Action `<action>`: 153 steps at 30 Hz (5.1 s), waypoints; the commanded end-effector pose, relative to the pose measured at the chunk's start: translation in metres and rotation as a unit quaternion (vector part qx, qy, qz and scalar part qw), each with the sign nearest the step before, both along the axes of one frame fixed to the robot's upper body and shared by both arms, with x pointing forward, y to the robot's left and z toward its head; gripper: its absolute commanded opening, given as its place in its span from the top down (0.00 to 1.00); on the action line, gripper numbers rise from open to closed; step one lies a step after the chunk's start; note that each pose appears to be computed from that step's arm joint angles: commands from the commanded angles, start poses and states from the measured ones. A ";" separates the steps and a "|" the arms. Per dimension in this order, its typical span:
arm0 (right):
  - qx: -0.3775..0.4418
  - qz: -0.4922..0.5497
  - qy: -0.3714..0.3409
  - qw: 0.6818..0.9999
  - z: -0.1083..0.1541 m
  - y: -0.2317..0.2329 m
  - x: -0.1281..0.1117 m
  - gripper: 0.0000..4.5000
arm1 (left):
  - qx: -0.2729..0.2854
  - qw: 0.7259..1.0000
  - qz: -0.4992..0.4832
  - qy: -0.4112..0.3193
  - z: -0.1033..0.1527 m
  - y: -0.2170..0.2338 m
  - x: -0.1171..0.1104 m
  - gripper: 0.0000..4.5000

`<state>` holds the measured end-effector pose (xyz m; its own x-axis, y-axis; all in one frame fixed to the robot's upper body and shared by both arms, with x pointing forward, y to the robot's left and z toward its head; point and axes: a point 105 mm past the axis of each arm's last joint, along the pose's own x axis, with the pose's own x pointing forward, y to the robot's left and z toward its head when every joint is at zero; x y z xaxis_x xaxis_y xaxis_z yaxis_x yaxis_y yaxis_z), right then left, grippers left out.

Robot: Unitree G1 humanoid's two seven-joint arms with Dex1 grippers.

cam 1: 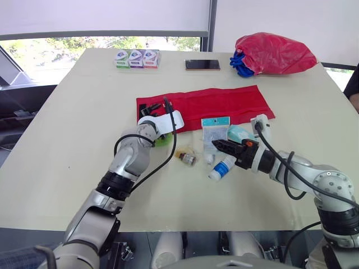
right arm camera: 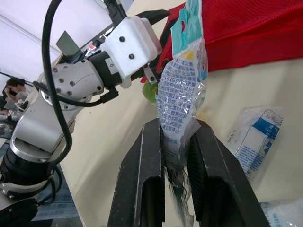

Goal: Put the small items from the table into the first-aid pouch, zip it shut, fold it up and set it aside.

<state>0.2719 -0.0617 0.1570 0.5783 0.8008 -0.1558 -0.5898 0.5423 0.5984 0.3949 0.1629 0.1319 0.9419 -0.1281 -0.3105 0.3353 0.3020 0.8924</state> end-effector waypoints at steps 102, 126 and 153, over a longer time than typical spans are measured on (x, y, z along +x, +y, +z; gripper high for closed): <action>0.220 -0.076 0.191 0.954 -0.014 0.049 0.103 0.97 | -0.253 0.918 -0.293 0.091 0.011 -0.065 -0.041 0.99; 0.278 -0.072 0.186 0.940 -0.007 0.067 0.095 0.97 | -0.471 0.834 -0.236 0.163 0.028 -0.078 -0.043 0.99; 0.140 -0.052 0.115 0.982 -0.028 0.064 0.090 0.97 | -0.489 0.830 -0.200 0.180 0.014 -0.062 -0.030 0.99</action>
<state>0.3643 -0.0040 0.1124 0.6520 0.7471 -0.1290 -0.3053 0.4145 0.8573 0.3645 0.1062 0.1304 0.6478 -0.7408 -0.1777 0.7601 0.6439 0.0869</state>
